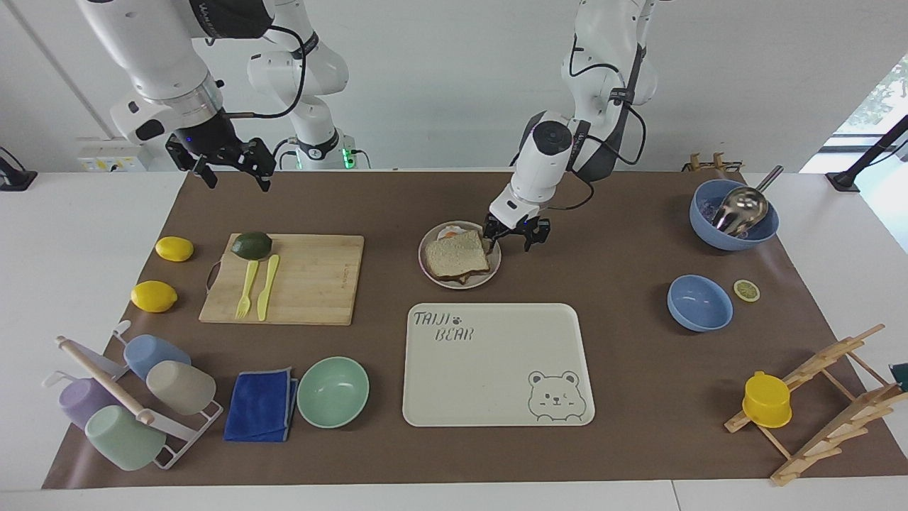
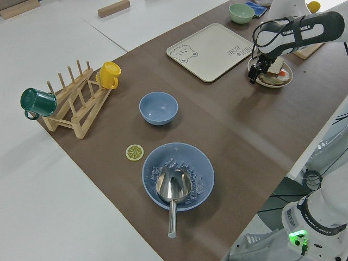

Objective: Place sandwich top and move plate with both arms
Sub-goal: 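Grasp the rim of the white plate with the left gripper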

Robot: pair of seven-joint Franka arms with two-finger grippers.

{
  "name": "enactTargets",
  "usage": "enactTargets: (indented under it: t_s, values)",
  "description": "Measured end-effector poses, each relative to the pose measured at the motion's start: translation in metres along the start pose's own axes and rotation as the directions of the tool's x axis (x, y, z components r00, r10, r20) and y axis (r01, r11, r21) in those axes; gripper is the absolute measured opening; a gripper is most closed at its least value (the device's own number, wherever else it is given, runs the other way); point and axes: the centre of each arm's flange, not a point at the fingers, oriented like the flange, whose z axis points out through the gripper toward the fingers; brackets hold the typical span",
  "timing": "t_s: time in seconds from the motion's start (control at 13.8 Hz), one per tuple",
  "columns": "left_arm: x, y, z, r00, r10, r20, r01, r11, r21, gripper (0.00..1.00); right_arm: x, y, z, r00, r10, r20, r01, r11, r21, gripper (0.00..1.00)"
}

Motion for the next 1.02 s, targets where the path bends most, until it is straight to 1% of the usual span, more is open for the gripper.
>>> enactTargets:
  t_s: [0.07, 0.15, 0.22, 0.29, 0.36, 0.44, 0.51, 0.58, 0.65, 0.73, 0.87, 0.94, 1.02]
  values:
    - [-0.001, -0.001, 0.003, 1.000, -0.007, 0.004, 0.007, 1.000, -0.003, 0.79, 0.000, 0.002, 0.000, 1.000, 0.002, 0.000, -0.002, 1.000, 0.000, 1.00]
    - [-0.001, -0.001, 0.007, 1.000, -0.023, 0.010, 0.023, 1.000, -0.016, 0.74, 0.001, 0.005, 0.000, 1.000, 0.001, 0.000, -0.001, 1.000, -0.001, 1.00]
    - [0.000, 0.000, 0.010, 0.999, -0.039, 0.012, 0.039, 0.999, -0.031, 0.72, 0.001, 0.008, 0.000, 1.000, -0.008, 0.000, 0.008, 1.000, -0.002, 1.00]
    - [0.000, 0.000, 0.013, 0.998, -0.056, 0.016, 0.056, 0.997, -0.046, 0.72, 0.002, 0.011, 0.000, 1.000, -0.018, -0.001, 0.018, 1.000, -0.003, 1.00]
    - [0.001, 0.000, 0.016, 0.997, -0.069, 0.022, 0.070, 0.996, -0.056, 0.66, 0.002, 0.012, 0.001, 1.000, -0.022, -0.003, 0.022, 1.000, -0.003, 1.00]
    - [0.001, 0.000, 0.018, 0.997, -0.079, 0.027, 0.080, 0.995, -0.062, 0.66, 0.003, 0.013, 0.001, 1.000, -0.021, -0.003, 0.021, 1.000, -0.002, 1.00]
    - [0.001, 0.000, 0.019, 0.996, -0.082, 0.030, 0.083, 0.995, -0.063, 0.59, 0.003, 0.014, 0.002, 1.000, -0.017, -0.001, 0.017, 1.000, -0.002, 1.00]
    - [0.001, 0.000, 0.021, 0.996, -0.083, 0.034, 0.085, 0.995, -0.062, 0.56, 0.004, 0.017, 0.002, 1.000, -0.012, 0.000, 0.012, 1.000, -0.002, 1.00]
    - [0.001, -0.001, 0.023, 0.996, -0.083, 0.037, 0.086, 0.995, -0.060, 0.53, 0.005, 0.020, 0.003, 1.000, -0.008, 0.002, 0.008, 1.000, -0.002, 1.00]
    - [0.001, -0.001, 0.025, 0.996, -0.084, 0.039, 0.086, 0.995, -0.058, 0.53, 0.005, 0.021, 0.003, 1.000, -0.006, 0.002, 0.006, 1.000, -0.002, 1.00]
    - [0.001, -0.001, 0.028, 0.996, -0.085, 0.039, 0.087, 0.995, -0.058, 0.40, 0.006, 0.021, 0.004, 1.000, -0.006, 0.003, 0.006, 1.000, -0.002, 1.00]
    - [0.002, -0.001, 0.029, 0.996, -0.086, 0.039, 0.088, 0.994, -0.057, 0.38, 0.006, 0.021, 0.004, 1.000, -0.005, 0.004, 0.005, 1.000, -0.002, 1.00]
    - [0.002, 0.000, 0.029, 0.996, -0.086, 0.038, 0.088, 0.994, -0.059, 0.28, 0.006, 0.022, 0.005, 1.000, -0.008, 0.005, 0.008, 1.000, -0.002, 1.00]
